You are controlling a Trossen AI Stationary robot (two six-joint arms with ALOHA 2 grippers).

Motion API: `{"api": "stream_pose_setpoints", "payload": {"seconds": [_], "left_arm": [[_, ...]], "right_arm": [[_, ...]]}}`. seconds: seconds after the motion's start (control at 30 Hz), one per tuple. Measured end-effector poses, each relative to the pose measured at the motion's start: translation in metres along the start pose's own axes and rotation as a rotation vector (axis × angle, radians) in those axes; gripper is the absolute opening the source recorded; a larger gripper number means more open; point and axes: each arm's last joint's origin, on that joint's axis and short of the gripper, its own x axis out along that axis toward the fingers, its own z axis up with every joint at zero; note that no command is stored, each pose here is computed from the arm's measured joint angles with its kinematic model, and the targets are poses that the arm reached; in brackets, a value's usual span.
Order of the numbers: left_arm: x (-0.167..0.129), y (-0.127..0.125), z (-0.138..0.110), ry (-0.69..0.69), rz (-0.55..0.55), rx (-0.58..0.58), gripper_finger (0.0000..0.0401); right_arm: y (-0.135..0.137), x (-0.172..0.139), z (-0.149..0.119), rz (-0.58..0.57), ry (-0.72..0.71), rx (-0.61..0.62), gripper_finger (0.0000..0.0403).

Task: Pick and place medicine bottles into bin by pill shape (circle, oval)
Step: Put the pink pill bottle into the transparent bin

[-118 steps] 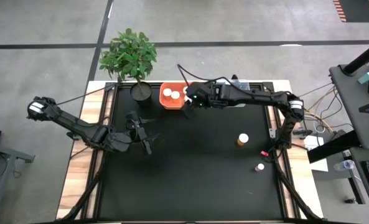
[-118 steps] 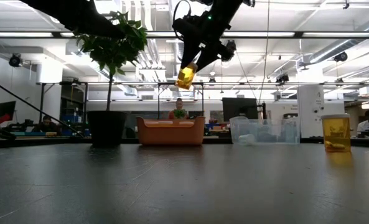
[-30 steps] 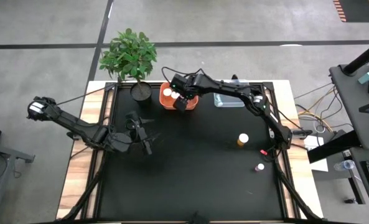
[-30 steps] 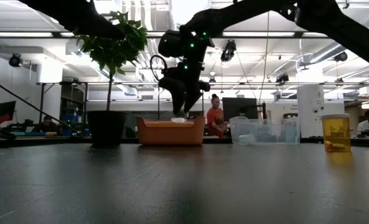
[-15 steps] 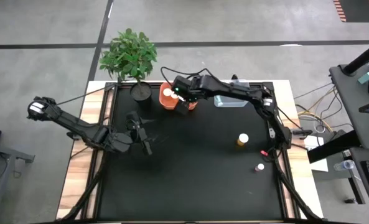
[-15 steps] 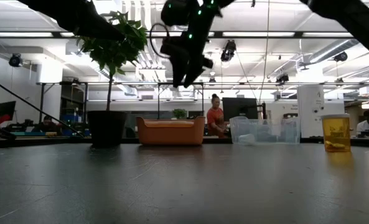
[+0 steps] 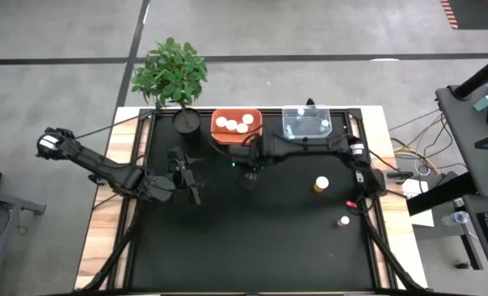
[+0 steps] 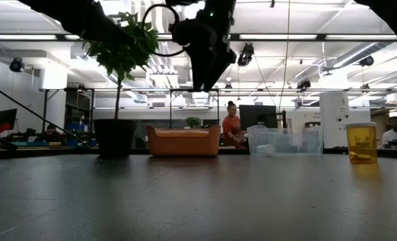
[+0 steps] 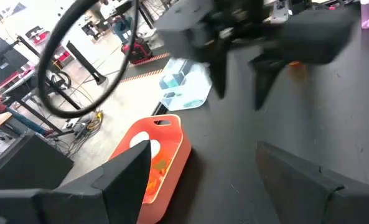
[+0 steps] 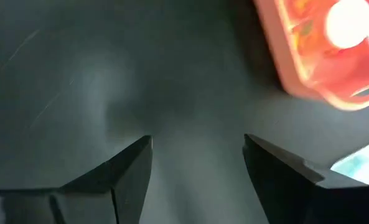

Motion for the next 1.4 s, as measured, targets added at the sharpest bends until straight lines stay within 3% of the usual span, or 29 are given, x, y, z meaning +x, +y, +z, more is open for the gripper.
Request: {"api": "stream_pose_setpoints", "payload": {"seconds": [0.13,0.3,0.47,0.63,0.87,1.1,1.4], "left_arm": [[0.0,0.0,0.001,-0.004,0.001,0.016,0.027],[0.0,0.002,0.009,-0.067,0.011,0.002,0.027],[-0.001,0.003,0.016,-0.118,0.019,-0.025,0.027],[-0.002,0.004,0.019,-0.136,0.022,-0.048,0.027],[-0.002,0.006,0.024,-0.156,0.026,-0.056,0.027],[-0.003,0.006,0.027,-0.179,0.036,-0.021,0.027],[-0.004,0.008,0.032,-0.219,0.057,0.026,0.027]], "right_arm": [[0.02,-0.01,-0.016,0.001,0.071,0.029,0.0242],[0.053,-0.043,-0.062,-0.05,0.229,0.041,0.0242],[0.085,-0.082,-0.112,-0.072,0.184,0.069,0.0242],[0.093,-0.112,-0.159,-0.063,0.151,0.283,0.0242],[0.094,-0.14,-0.214,0.009,0.27,0.615,0.0242],[0.103,-0.141,-0.257,-0.043,0.299,0.742,0.0234],[0.102,-0.122,-0.275,-0.14,0.341,0.77,0.0224]]}}
